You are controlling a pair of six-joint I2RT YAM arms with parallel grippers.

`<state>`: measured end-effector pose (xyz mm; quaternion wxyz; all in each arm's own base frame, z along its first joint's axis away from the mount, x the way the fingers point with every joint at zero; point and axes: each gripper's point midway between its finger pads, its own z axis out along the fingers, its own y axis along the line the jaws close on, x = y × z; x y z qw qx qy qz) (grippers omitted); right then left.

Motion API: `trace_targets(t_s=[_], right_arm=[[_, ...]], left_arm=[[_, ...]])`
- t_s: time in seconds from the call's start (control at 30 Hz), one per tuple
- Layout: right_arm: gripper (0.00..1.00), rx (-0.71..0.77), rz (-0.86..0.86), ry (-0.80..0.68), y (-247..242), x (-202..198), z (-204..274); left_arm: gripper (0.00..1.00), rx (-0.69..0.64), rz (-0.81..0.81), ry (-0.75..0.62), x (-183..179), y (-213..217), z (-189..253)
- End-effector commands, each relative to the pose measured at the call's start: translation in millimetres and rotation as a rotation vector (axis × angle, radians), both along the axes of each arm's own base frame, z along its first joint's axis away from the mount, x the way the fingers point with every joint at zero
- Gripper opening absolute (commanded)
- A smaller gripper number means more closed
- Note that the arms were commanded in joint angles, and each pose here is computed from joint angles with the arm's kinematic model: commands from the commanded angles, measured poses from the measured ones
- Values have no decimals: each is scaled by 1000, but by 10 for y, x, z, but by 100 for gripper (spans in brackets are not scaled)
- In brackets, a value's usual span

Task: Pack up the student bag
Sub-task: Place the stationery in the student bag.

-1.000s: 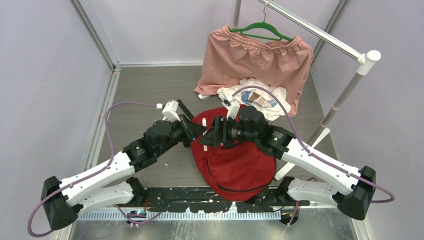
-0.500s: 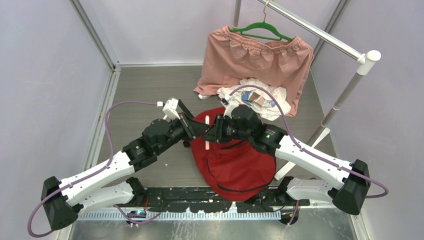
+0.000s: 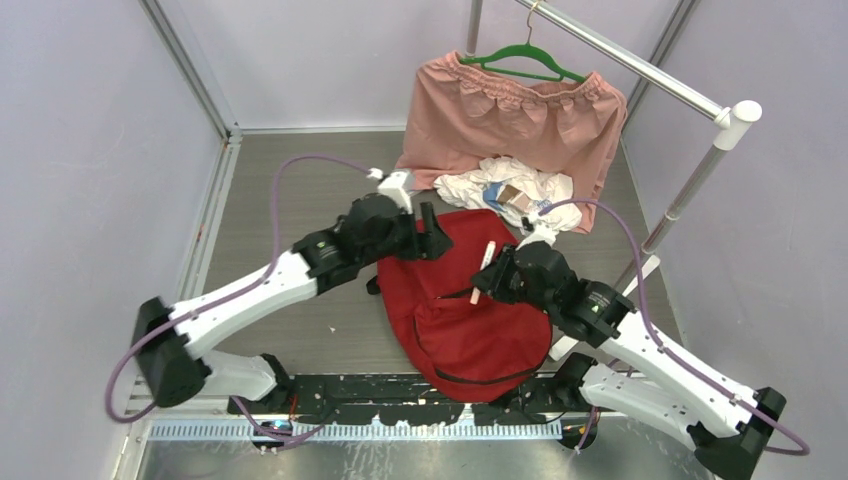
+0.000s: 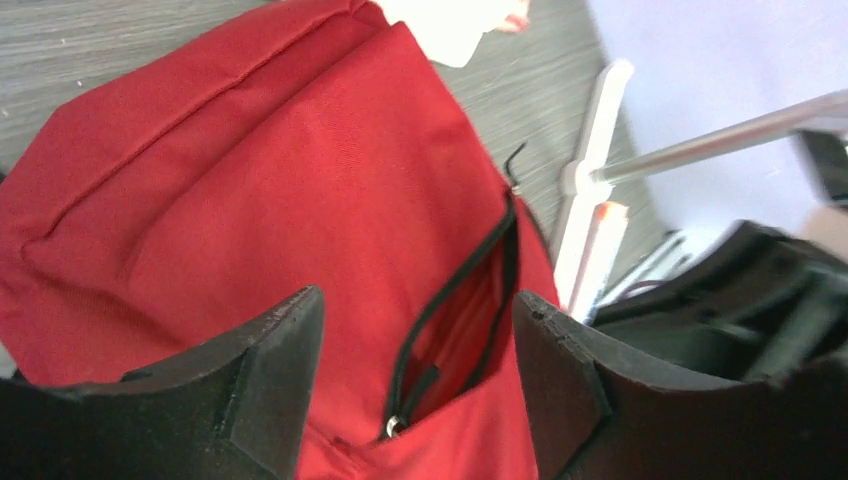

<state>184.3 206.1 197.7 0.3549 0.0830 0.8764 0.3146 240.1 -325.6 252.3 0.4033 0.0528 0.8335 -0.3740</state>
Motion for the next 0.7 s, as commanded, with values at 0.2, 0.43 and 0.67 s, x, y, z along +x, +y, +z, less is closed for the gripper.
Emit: trace_targets(t_s=[0.2, 0.43, 0.67], right_arm=[[1, -26, -255, 34, -590, 24, -41], [1, -47, -335, 16, -809, 23, -12], [1, 9, -375, -33, -790, 197, 251]], left_arm=[[59, 458, -339, 39, -144, -516, -995], [72, 514, -509, -54, -602, -694, -1188], [72, 506, -526, -117, -672, -750, -1179]])
